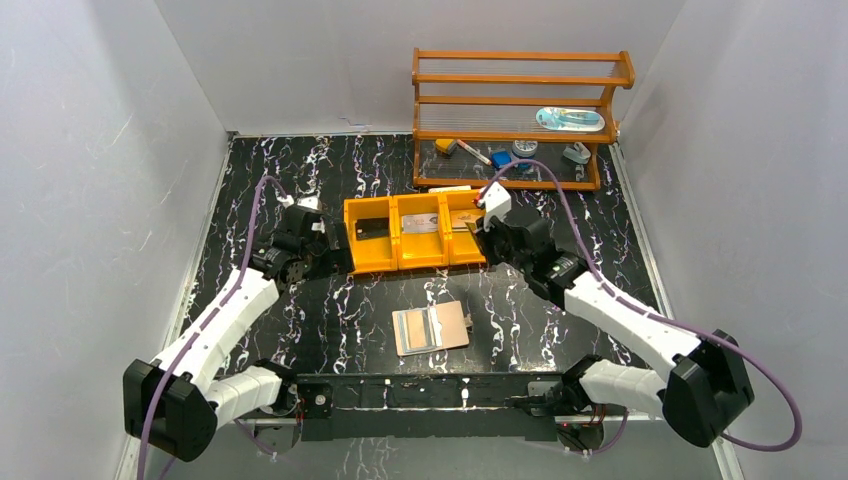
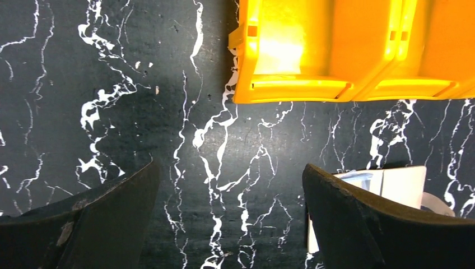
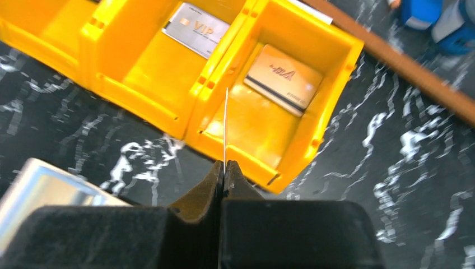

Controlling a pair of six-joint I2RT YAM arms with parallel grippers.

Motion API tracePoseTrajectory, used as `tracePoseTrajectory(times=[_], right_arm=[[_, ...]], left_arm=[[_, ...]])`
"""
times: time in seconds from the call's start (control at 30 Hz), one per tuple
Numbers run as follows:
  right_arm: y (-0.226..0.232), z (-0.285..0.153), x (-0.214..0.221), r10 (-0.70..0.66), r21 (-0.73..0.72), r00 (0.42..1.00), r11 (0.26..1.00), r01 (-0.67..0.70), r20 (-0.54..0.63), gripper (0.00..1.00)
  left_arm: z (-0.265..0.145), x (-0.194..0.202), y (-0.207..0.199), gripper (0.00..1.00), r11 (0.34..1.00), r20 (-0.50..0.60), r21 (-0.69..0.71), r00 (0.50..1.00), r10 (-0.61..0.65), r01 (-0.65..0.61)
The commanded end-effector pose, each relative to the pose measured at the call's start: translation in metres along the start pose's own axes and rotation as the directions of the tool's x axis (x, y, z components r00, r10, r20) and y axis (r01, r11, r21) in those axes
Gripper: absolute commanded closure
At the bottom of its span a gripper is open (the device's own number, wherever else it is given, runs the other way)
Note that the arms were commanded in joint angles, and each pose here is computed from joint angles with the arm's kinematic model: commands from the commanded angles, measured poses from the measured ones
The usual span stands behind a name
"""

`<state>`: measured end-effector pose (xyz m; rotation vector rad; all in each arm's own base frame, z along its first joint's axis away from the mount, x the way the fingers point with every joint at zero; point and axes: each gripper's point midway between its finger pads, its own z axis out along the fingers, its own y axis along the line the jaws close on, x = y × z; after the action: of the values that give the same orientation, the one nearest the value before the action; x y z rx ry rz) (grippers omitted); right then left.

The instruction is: Take the credit cards out of the card holder

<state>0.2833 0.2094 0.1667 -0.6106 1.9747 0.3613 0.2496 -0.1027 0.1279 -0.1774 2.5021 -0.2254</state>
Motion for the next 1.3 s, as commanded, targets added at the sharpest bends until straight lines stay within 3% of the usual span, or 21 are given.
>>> tracePoseTrajectory(times=[0.0, 0.2, 0.7, 1.27], right_arm=[[-0.020, 0.009, -0.045, -0.346, 0.060, 0.936, 0.938, 0.342, 0.068, 1.00], [-0.025, 0.044, -0.047, -0.589, -0.003, 0.808, 0.808, 0.589, 0.040, 1.00], [-0.043, 0.102, -0.034, -0.780, -0.183, 0.625, 0.609, 0.772, 0.041, 1.00], [-0.065, 0.152, -0.011, -0.818, -0.198, 0.574, 0.570, 0.798, -0.042, 0.96]], left_arm=[[-0.013, -0.008, 0.011, 0.02, 0.997, 0.053, -0.015, 0.996, 0.076, -0.075], [-0.014, -0.007, 0.015, 0.02, 0.996, 0.117, -0.005, 0.990, 0.084, -0.084], [-0.016, -0.011, 0.015, 0.02, 0.995, 0.150, 0.005, 0.983, 0.103, -0.105], [-0.022, -0.015, 0.016, 0.02, 0.994, 0.182, 0.001, 0.978, 0.106, -0.108]])
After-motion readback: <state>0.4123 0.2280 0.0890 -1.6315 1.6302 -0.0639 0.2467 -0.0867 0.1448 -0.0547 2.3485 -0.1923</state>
